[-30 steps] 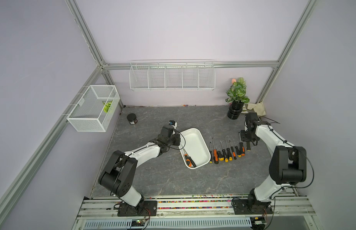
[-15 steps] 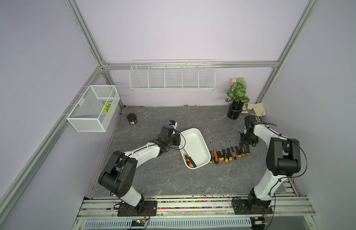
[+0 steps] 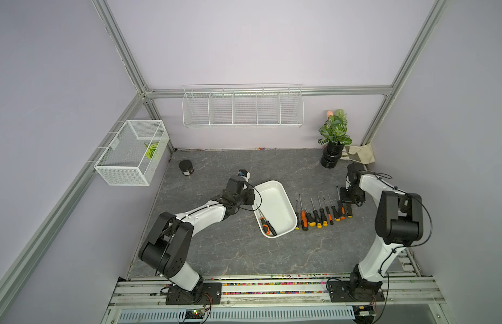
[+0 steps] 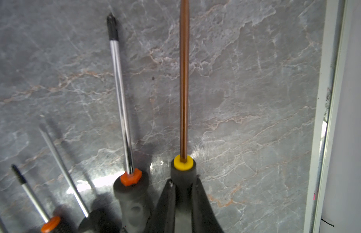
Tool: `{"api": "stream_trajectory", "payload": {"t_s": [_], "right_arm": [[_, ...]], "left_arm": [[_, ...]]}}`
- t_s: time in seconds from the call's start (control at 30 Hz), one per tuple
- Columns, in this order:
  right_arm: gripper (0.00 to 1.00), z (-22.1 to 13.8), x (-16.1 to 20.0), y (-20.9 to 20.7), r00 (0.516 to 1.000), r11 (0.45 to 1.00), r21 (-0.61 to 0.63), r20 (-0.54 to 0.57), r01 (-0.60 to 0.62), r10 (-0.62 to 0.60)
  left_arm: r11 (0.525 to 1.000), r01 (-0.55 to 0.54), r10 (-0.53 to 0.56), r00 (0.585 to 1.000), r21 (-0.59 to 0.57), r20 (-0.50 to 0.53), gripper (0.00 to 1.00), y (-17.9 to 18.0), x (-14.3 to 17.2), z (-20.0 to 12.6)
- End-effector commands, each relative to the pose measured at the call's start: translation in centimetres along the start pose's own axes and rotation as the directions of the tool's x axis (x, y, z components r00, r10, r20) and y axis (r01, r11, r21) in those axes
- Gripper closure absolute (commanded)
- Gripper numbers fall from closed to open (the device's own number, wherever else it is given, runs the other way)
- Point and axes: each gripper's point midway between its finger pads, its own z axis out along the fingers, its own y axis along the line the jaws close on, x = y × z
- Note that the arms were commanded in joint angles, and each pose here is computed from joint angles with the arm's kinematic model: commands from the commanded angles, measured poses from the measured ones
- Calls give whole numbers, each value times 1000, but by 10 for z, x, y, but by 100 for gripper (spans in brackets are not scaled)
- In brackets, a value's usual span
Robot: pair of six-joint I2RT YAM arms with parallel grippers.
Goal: Take out the screwdriver from the storage box
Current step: Place the screwdriver at the center of the board.
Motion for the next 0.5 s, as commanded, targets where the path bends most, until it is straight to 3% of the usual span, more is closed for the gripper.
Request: {"api": "stream_trajectory", "payload": {"t_s": [0.0, 0.47], "right_arm": [[100, 5, 0, 3, 1000, 1000, -24, -20, -3, 3], [83, 7, 1, 6, 999, 999, -37, -33, -5, 4]], "left_arm": [[1000, -23, 23, 999, 6, 29, 100, -3, -13, -4], [1000, -23, 23, 999, 6, 27, 100, -4, -13, -4]]}}
